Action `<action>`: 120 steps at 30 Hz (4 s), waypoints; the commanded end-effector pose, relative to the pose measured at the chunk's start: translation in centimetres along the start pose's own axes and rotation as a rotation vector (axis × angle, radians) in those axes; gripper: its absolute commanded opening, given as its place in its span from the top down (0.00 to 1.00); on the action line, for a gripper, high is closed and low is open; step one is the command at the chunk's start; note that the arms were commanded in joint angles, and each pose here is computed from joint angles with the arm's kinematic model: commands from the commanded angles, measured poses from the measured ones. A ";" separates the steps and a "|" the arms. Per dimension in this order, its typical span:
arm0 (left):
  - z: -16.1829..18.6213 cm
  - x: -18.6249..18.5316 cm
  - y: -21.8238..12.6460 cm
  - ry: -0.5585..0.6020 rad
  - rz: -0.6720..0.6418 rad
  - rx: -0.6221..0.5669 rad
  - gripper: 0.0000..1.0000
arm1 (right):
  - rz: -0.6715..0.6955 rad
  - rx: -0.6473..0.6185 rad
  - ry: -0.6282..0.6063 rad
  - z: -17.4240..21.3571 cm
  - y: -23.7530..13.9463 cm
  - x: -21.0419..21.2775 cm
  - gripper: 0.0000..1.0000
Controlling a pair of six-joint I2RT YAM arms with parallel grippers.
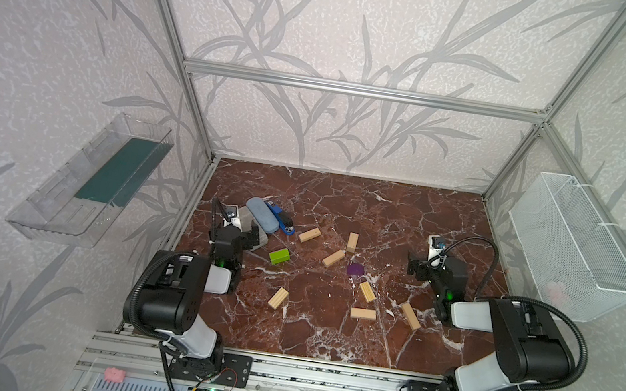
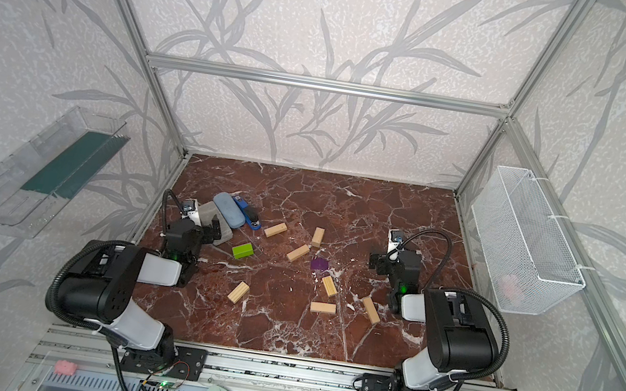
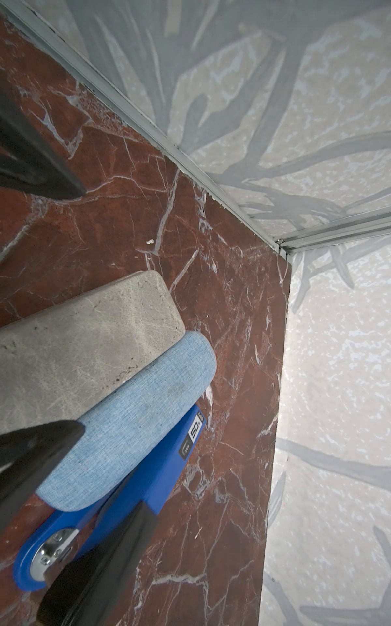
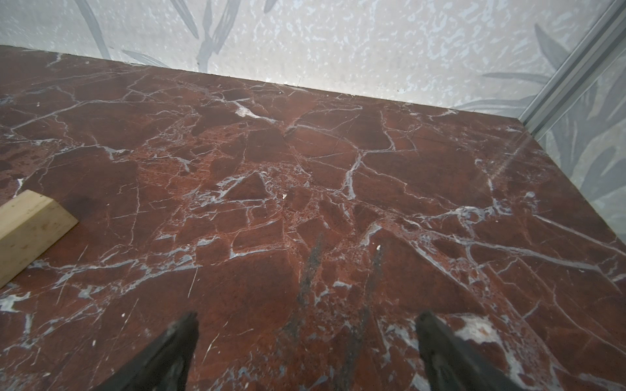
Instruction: Build the wood block tower
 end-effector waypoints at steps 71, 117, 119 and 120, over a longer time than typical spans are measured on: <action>-5.6 -13.2 -10.7 -0.145 0.627 0.397 0.01 | -0.277 0.465 0.276 -1.0 -7.9 11.3 0.01; 2.5 -30.0 -6.7 0.538 0.626 0.718 0.48 | -0.321 0.321 0.121 -0.3 -8.6 14.0 0.01; 2.7 -30.2 -6.5 0.536 0.622 0.726 0.52 | -0.324 0.323 0.121 -0.3 -8.5 14.1 0.01; 2.7 -30.3 -6.5 0.532 0.620 0.731 0.53 | -0.328 0.325 0.121 -0.3 -8.5 14.1 0.01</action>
Point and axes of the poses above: each gripper's point midway between its finger pads, its own y axis out along the fingers, its own x axis along the line the jaws close on, z = x × y, the point moved 5 cm from there along -y, back along the fingers, and after that the axes turned 5 degrees about y, right-handed, at the moved point
